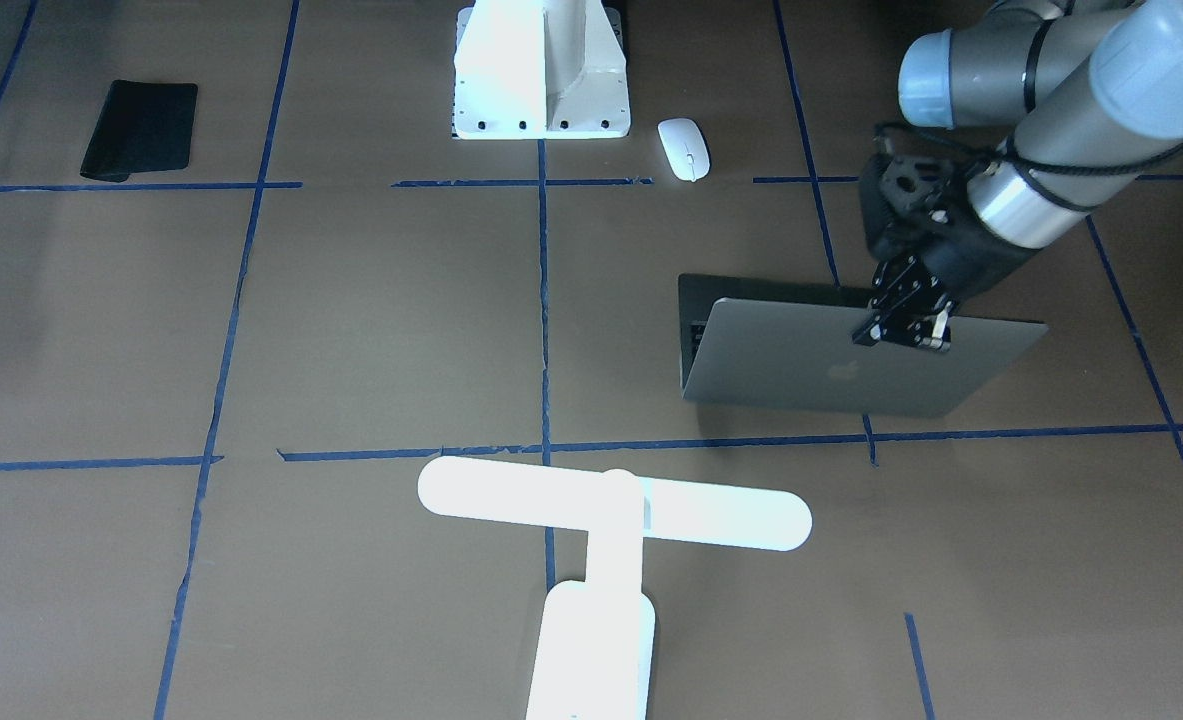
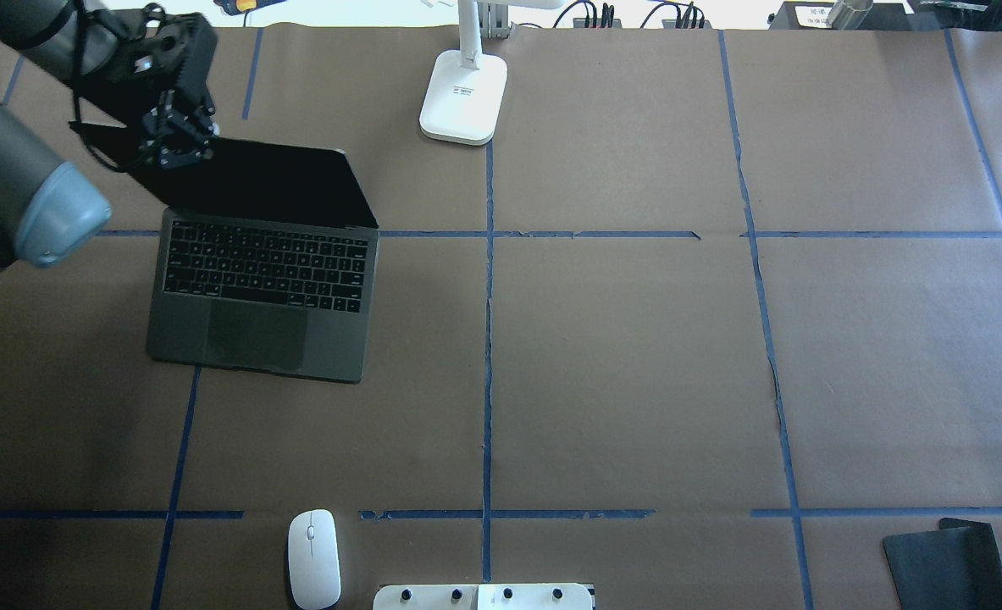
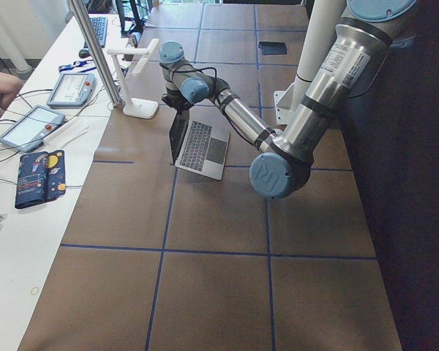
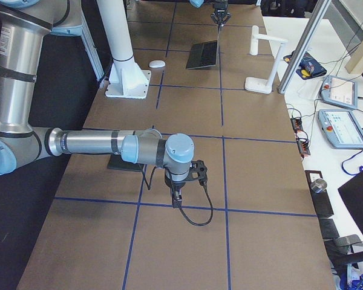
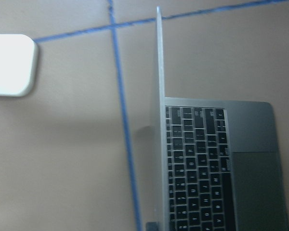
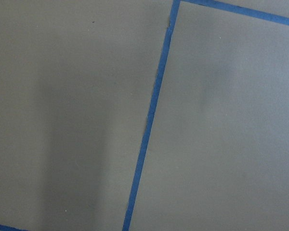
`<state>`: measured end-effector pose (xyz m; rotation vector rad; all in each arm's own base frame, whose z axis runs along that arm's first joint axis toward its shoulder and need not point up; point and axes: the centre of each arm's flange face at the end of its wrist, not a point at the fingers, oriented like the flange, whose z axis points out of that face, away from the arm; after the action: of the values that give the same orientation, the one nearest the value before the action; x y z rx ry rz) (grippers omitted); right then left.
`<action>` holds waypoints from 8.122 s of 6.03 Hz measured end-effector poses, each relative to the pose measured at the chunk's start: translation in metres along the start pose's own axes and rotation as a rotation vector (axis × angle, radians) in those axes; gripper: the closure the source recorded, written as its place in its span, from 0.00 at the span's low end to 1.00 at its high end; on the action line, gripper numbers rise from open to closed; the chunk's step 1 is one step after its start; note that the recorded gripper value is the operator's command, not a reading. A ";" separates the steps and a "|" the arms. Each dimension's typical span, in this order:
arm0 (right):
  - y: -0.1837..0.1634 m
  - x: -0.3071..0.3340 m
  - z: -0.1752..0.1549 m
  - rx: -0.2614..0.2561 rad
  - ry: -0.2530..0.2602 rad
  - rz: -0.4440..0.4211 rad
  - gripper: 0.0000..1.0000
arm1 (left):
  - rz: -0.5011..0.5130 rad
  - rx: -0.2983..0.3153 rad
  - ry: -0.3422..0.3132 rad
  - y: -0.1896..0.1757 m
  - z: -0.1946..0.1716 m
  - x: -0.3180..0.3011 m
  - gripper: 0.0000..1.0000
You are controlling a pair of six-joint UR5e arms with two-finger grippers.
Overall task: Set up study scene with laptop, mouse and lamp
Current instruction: 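Drag the laptop with the left gripper toward the white lamp, then release the laptop and withdraw the left gripper, then reach the right gripper to the dark grey mouse pad and grasp it, then carry the mouse pad with the right gripper beside the laptop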
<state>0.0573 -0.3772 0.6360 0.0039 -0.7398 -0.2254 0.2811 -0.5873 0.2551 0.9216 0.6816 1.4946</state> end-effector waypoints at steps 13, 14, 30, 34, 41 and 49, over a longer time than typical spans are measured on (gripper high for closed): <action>0.002 0.001 0.003 -0.004 -0.009 0.005 0.00 | -0.337 0.017 -0.058 -0.021 -0.025 -0.001 0.27; 0.001 0.001 0.002 -0.003 -0.008 0.007 0.00 | -0.411 -0.034 -0.027 0.010 -0.040 0.027 0.17; 0.179 -0.234 0.190 0.100 -0.122 0.195 0.00 | -1.462 -0.269 -0.031 0.445 -0.089 0.148 0.00; 0.204 -0.233 0.192 0.046 -0.139 0.159 0.09 | -1.461 -0.268 -0.032 0.444 -0.089 0.147 0.00; 0.214 -0.239 0.198 0.034 -0.137 0.164 1.00 | -1.462 -0.269 -0.031 0.445 -0.089 0.148 0.00; 0.103 -0.355 0.179 0.279 -0.378 0.347 1.00 | -1.465 -0.270 -0.030 0.446 -0.088 0.148 0.00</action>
<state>-0.2959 -0.1902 0.5402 0.0995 -1.1286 0.2172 -0.0267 -0.4946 0.6084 0.0671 0.8075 0.2266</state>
